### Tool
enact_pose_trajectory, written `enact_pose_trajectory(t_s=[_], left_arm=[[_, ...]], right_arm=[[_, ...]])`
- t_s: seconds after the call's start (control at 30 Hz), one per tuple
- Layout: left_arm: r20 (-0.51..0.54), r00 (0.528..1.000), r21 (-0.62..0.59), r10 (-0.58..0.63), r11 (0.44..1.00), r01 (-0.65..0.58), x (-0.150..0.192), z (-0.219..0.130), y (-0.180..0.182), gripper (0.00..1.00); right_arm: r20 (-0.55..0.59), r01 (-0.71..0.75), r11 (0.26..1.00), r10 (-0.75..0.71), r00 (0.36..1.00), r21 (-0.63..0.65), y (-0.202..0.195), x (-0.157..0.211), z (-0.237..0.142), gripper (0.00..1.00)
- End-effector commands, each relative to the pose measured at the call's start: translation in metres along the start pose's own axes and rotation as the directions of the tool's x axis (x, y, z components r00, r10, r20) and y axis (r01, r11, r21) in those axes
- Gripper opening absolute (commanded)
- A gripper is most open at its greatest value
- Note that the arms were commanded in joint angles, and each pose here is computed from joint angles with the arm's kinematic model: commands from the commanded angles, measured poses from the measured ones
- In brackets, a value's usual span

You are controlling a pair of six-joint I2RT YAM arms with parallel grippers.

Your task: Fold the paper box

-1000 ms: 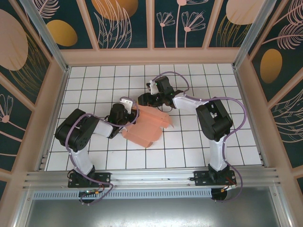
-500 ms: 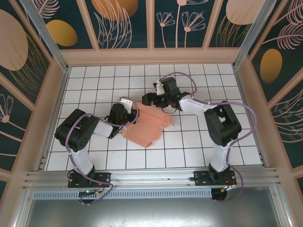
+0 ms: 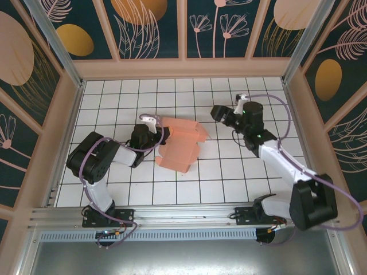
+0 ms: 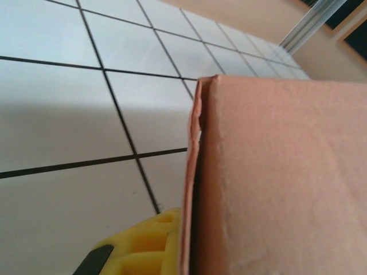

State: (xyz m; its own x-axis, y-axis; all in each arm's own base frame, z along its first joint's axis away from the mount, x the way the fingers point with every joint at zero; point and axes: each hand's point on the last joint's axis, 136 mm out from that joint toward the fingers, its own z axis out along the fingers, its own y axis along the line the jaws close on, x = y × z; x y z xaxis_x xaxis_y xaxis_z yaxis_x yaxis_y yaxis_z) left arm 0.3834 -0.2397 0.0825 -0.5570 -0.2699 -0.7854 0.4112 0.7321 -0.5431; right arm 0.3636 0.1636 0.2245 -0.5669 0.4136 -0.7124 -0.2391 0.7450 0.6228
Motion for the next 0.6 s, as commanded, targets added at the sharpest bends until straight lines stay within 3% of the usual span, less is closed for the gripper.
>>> enact_pose_trajectory(t_s=[0.0, 0.17, 0.27, 0.57], left_arm=[[0.082, 0.993, 0.136, -0.09, 0.988, 0.079, -0.031, -0.003, -0.027, 0.0], [0.109, 0.974, 0.241, -0.198, 0.956, 0.168, -0.045, -0.003, -0.039, 0.0], [0.125, 0.966, 0.266, -0.227, 0.945, 0.188, -0.051, -0.004, -0.042, 0.0], [0.11, 0.949, 0.374, -0.296, 0.897, 0.236, -0.063, -0.003, -0.06, 0.0]], right_arm=[[0.115, -0.019, 1.0, 0.02, 0.993, -0.016, -0.004, -0.011, -0.023, 0.79], [0.202, -0.042, 0.999, 0.045, 0.978, -0.018, -0.015, -0.005, -0.055, 0.75], [0.188, -0.062, 0.998, 0.066, 0.98, -0.03, -0.02, 0.005, -0.061, 0.73], [0.079, -0.127, 0.944, 0.158, 0.984, -0.303, 0.019, 0.035, -0.054, 0.73]])
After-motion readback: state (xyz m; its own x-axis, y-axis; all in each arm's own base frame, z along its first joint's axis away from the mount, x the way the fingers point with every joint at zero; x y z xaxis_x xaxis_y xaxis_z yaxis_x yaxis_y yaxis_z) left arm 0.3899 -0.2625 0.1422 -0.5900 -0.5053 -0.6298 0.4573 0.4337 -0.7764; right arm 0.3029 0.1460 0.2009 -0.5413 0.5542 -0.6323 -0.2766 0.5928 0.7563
